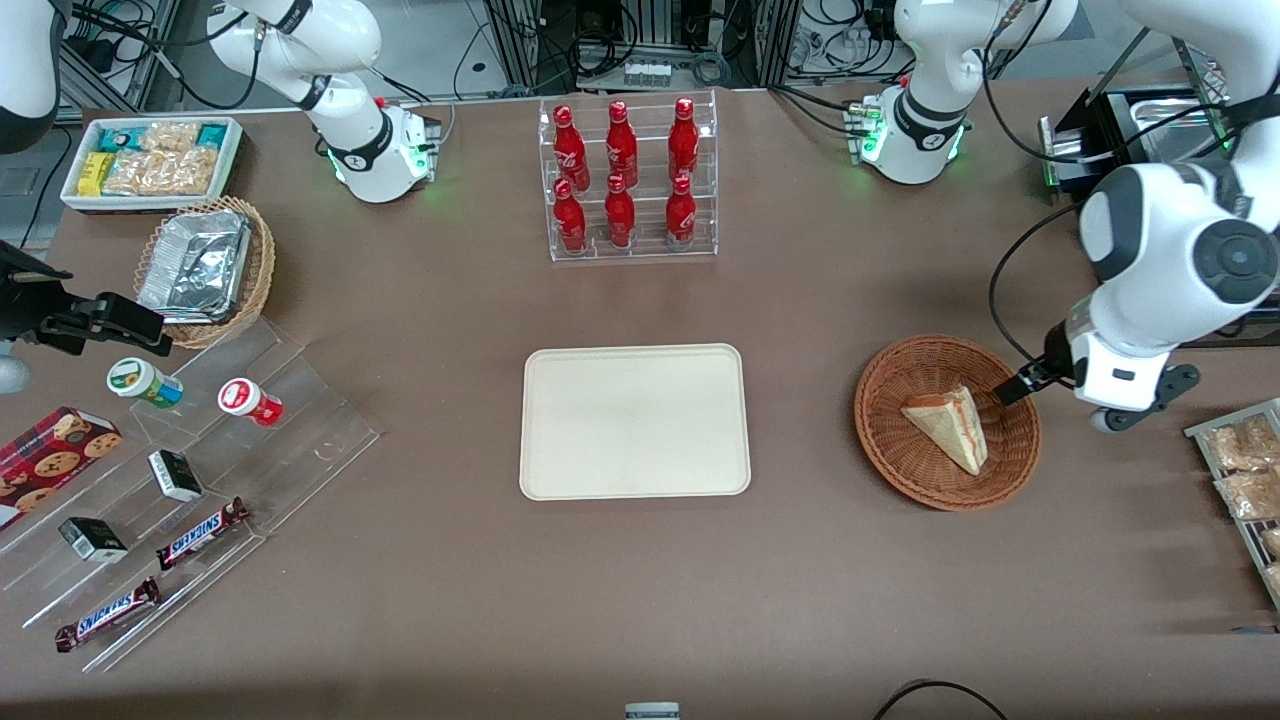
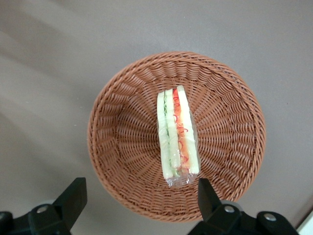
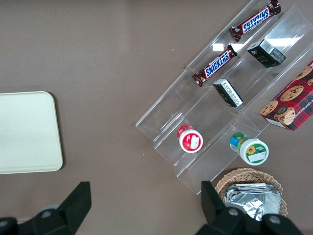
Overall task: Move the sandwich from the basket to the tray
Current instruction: 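Lower the open left gripper over the wrapped sandwich in the basket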
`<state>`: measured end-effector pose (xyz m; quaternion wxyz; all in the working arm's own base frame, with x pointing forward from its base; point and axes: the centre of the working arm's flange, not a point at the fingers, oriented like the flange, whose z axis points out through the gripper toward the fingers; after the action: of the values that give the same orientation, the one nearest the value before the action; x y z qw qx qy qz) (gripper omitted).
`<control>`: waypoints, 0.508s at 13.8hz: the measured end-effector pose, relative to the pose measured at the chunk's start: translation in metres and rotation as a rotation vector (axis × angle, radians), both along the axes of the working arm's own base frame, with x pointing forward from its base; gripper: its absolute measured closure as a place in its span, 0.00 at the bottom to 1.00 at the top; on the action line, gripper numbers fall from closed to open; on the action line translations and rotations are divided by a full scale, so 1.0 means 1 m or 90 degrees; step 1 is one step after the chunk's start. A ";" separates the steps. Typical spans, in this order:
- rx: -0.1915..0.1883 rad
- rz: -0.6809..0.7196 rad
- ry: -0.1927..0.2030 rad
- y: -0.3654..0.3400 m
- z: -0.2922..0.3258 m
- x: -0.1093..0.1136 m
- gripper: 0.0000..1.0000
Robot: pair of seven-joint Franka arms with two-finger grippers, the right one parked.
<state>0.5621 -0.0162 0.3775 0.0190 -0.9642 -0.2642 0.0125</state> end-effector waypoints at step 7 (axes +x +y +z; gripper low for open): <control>-0.017 0.017 -0.051 -0.013 -0.049 -0.017 0.00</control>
<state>0.5451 -0.0291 0.3288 -0.0044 -0.9604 -0.2777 -0.0227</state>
